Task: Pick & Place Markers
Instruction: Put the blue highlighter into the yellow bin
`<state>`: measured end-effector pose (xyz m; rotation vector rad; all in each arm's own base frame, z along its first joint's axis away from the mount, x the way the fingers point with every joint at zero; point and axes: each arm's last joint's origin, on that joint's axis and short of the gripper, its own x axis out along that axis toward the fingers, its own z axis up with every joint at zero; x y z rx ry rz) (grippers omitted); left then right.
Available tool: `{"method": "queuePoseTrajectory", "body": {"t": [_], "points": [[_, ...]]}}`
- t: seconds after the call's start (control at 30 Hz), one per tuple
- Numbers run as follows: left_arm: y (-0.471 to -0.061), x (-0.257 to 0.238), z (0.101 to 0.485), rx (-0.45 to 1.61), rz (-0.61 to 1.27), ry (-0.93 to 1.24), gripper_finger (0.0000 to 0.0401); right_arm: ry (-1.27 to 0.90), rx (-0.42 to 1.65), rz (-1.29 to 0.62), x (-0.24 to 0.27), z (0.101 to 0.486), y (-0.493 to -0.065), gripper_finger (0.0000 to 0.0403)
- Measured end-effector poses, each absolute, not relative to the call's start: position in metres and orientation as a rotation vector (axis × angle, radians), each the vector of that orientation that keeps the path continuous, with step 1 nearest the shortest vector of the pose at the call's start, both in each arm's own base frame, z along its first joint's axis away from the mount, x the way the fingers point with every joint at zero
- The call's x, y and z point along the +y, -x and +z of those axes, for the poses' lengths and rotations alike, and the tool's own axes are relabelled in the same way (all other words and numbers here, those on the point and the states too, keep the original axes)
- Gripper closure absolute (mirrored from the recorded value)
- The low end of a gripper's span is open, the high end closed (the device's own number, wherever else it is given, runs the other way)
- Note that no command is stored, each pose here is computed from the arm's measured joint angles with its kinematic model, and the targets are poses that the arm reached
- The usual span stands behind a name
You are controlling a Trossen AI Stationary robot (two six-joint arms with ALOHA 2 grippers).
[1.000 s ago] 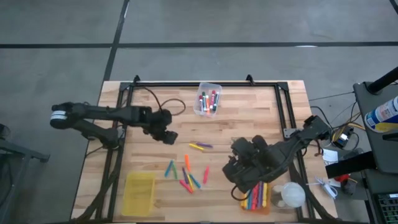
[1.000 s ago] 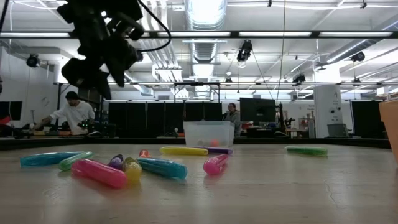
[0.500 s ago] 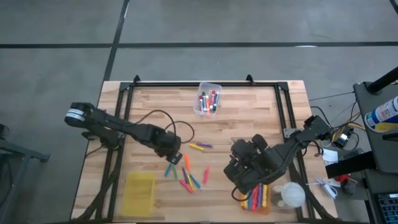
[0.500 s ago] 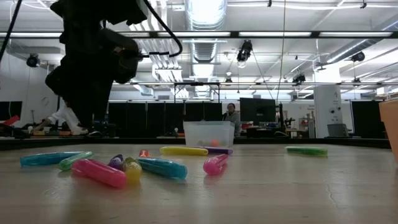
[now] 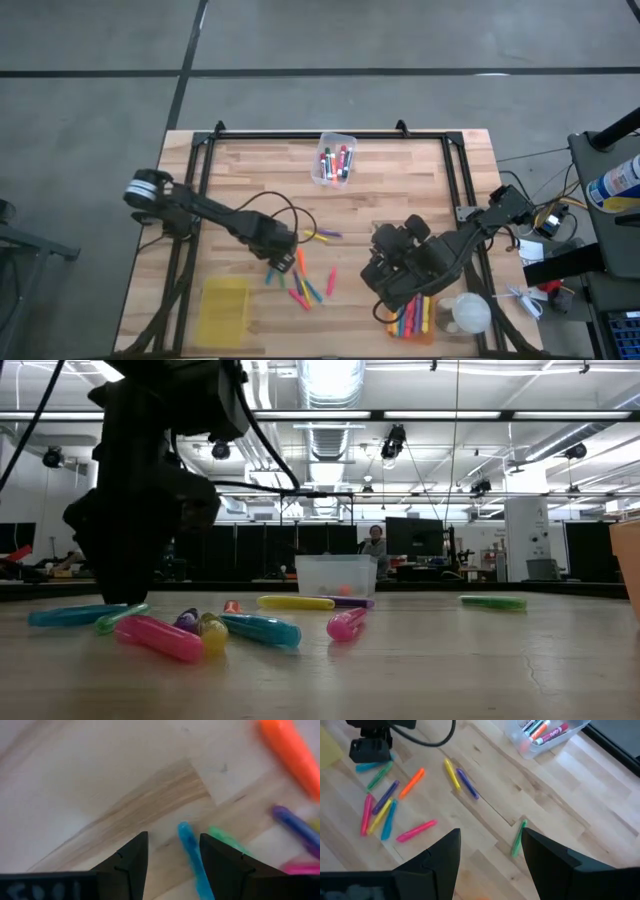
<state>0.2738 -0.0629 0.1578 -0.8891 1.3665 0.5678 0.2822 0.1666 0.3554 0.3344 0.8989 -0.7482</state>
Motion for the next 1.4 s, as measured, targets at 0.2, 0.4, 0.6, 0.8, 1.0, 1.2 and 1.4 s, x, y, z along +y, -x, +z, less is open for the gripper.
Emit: {"method": "queuePoseTrajectory", "body": {"t": [0.2,0.4,0.6,0.8,1.0,1.2,1.4], "points": [[-0.276,-0.063,0.151,1.395,0.564,0.867,0.023,-0.331,0.9,-0.746,0.167,0.355,-0.282,0.02],[-0.275,-0.064,0.151,1.404,0.568,0.893,0.0255,-0.312,0.907,-0.737,0.167,0.355,-0.282,0.02],[-0.276,-0.062,0.155,1.387,0.589,0.901,0.0285,-0.305,0.909,-0.735,0.166,0.355,-0.282,0.02],[-0.277,-0.062,0.184,1.377,0.628,0.93,0.0284,-0.3,0.911,-0.731,0.166,0.355,-0.282,0.02],[-0.272,-0.069,0.196,1.38,0.713,0.988,0.0284,-0.285,0.917,-0.724,0.166,0.355,-0.282,0.02],[-0.274,-0.078,0.187,1.381,0.712,0.996,0.0284,-0.252,0.93,-0.708,0.166,0.355,-0.282,0.02],[-0.28,-0.083,0.179,1.369,0.699,1.01,0.0284,-0.236,0.936,-0.698,0.166,0.355,-0.282,0.02]]}}
